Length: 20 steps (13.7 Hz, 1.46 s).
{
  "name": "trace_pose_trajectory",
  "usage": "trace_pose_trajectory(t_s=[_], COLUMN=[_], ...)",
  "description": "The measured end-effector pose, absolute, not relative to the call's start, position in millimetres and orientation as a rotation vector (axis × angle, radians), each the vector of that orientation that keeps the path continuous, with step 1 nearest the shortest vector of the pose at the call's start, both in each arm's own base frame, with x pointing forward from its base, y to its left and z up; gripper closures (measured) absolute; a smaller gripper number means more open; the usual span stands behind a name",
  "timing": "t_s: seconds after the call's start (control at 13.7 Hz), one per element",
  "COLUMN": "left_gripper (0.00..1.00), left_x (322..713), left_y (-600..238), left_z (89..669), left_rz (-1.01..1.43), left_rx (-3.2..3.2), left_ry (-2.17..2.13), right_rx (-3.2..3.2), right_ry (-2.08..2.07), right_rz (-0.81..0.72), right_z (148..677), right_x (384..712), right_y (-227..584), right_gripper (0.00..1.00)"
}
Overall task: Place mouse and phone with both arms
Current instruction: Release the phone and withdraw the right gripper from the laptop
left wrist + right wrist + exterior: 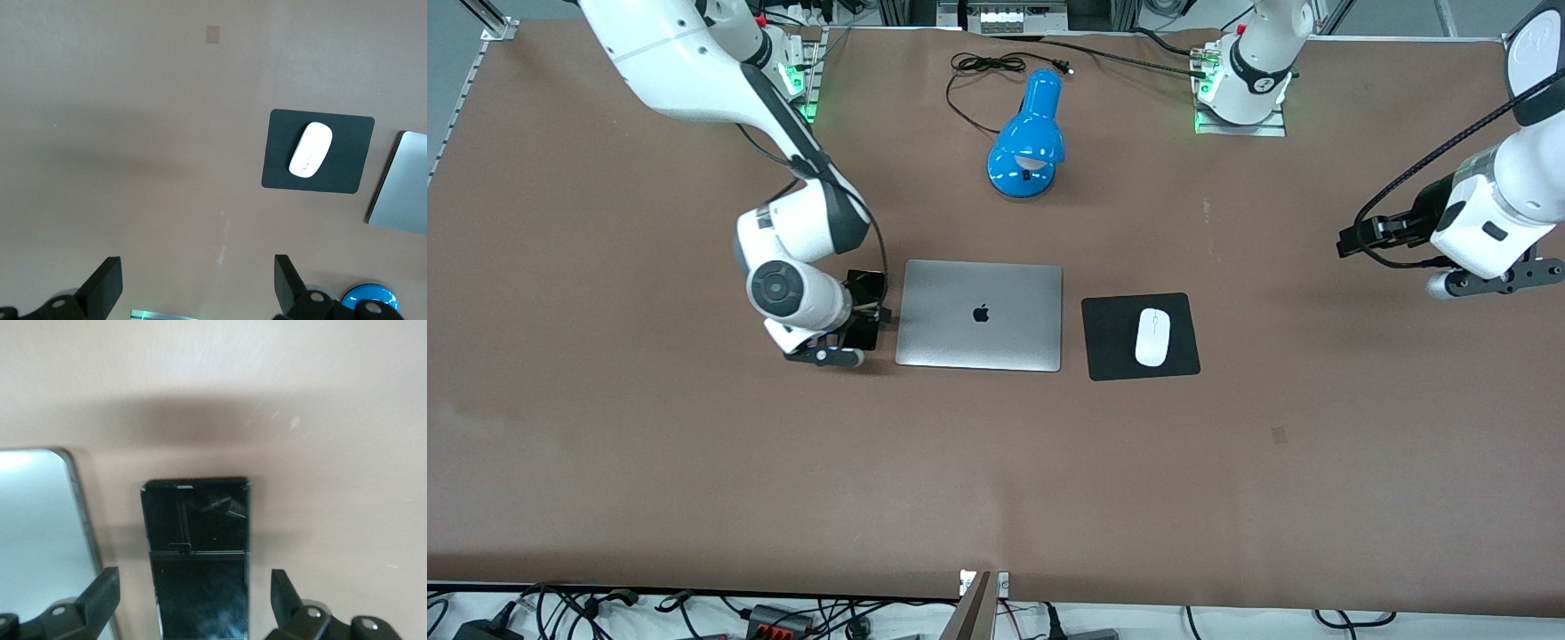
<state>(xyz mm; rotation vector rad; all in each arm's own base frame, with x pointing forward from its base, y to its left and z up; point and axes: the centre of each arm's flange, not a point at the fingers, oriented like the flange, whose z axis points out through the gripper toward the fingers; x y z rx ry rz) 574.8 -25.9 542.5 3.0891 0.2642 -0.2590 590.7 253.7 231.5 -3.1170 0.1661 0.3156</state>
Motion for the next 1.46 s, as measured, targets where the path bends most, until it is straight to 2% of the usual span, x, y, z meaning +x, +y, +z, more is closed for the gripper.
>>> trace_pose_trajectory(t_s=[0.37, 0.66, 0.95, 1.24, 1.46], left_gripper=[0.0, 0.0, 0.0, 0.0, 0.0], left_x=[577.6, 576.2, 568.5, 563.1, 562.8], left_y=[-29.4, -42.8, -48.1, -53.4, -52.8], left_z=[547.9, 548.2, 555.0, 562.9, 563.2], left_rz=[-0.235, -0.234, -0.259, -0.252, -0.254], left_rx=[3.112, 3.139, 3.149, 3.156, 3.156], left_ry=[0.245, 0.199, 0.185, 0.173, 0.175], right_rx=[-3.16, -3.131, -3.128, -3.157, -3.164], right_ry=[0.091, 0.108, 0.144, 0.129, 0.125], right_rz=[0.268, 0.108, 0.023, 0.0, -0.056], right_z=[373.9, 451.0, 510.9, 531.6, 555.6], right_x=[635.8, 666.8, 665.1, 662.0, 654.3], right_y=[216.9, 154.2, 85.4, -11.3, -27.5], right_gripper=[0.0, 0.0, 0.0, 0.0, 0.0])
